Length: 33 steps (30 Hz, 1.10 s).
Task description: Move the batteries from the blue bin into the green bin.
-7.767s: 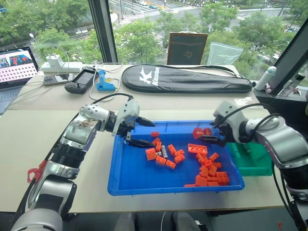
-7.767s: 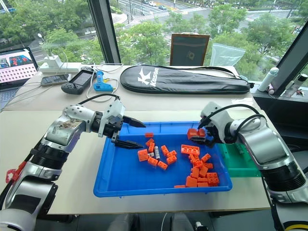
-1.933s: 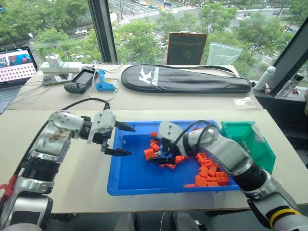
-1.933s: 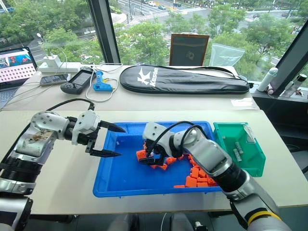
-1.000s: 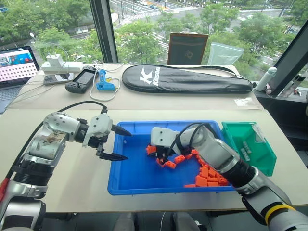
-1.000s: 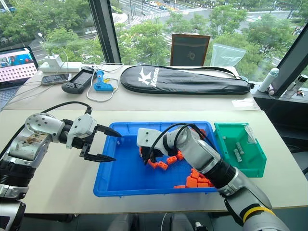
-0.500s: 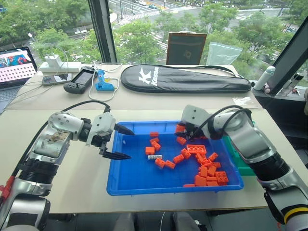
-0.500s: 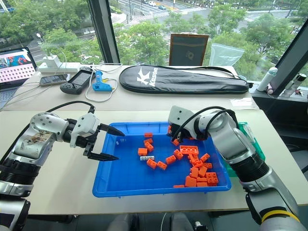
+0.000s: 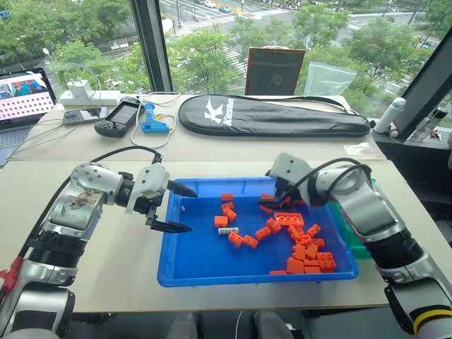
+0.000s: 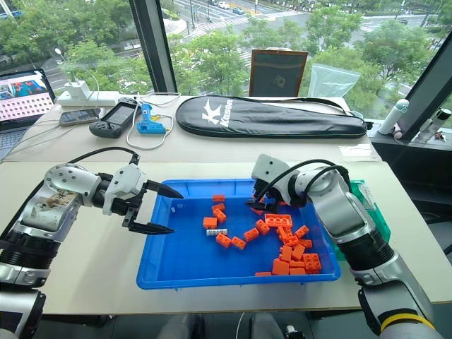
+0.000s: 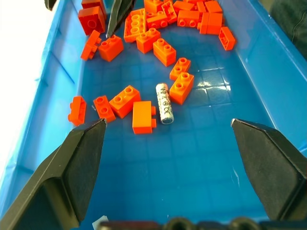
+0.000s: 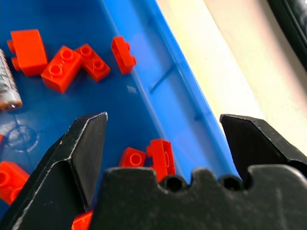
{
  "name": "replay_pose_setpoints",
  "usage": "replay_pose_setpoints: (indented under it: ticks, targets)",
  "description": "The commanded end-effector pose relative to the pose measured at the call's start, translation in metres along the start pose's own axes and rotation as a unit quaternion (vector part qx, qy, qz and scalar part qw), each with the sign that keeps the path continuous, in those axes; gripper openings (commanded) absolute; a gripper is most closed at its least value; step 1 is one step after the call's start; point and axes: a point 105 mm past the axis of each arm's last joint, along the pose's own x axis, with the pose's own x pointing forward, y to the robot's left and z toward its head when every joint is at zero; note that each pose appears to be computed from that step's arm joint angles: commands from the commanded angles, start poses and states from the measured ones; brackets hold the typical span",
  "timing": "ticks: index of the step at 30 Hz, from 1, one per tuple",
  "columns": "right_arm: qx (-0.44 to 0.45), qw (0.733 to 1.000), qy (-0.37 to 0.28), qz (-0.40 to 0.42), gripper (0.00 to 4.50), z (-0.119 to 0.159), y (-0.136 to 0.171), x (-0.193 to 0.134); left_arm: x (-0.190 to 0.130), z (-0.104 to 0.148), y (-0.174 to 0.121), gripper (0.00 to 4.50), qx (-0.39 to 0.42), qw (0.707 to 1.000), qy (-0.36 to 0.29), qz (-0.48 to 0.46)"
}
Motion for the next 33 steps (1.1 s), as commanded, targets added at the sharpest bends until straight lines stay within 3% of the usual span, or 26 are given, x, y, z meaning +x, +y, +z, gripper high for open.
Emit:
replay_pose_setpoints:
  ticks: [1, 9, 16, 19, 24, 33]
  targets:
    - [0.027, 0.995, -0.048, 0.083, 4.43, 0.029, 0.036, 0.000, -0.001, 0.009, 0.003, 4.50, 0.025, 1.000, -0.005, -0.001]
    - [0.180, 0.980, -0.005, 0.083, 4.43, 0.009, 0.059, 0.030, 0.001, 0.009, 0.002, 4.50, 0.022, 1.000, -0.009, -0.004]
    - [0.211, 0.973, 0.022, 0.094, 4.43, 0.004, 0.075, 0.043, 0.002, 0.009, 0.002, 4.50, 0.024, 1.000, -0.009, -0.004]
    - [0.211, 0.972, 0.027, 0.097, 3.70, 0.004, 0.078, 0.044, 0.002, 0.009, 0.002, 4.50, 0.024, 1.000, -0.009, -0.004]
    - [0.206, 0.973, 0.035, 0.101, 2.05, 0.003, 0.082, 0.045, 0.001, 0.009, 0.002, 4.50, 0.024, 1.000, -0.007, -0.005]
    - [0.198, 0.974, 0.037, 0.102, 2.05, 0.003, 0.081, 0.043, 0.002, 0.009, 0.001, 4.50, 0.025, 1.000, -0.008, -0.005]
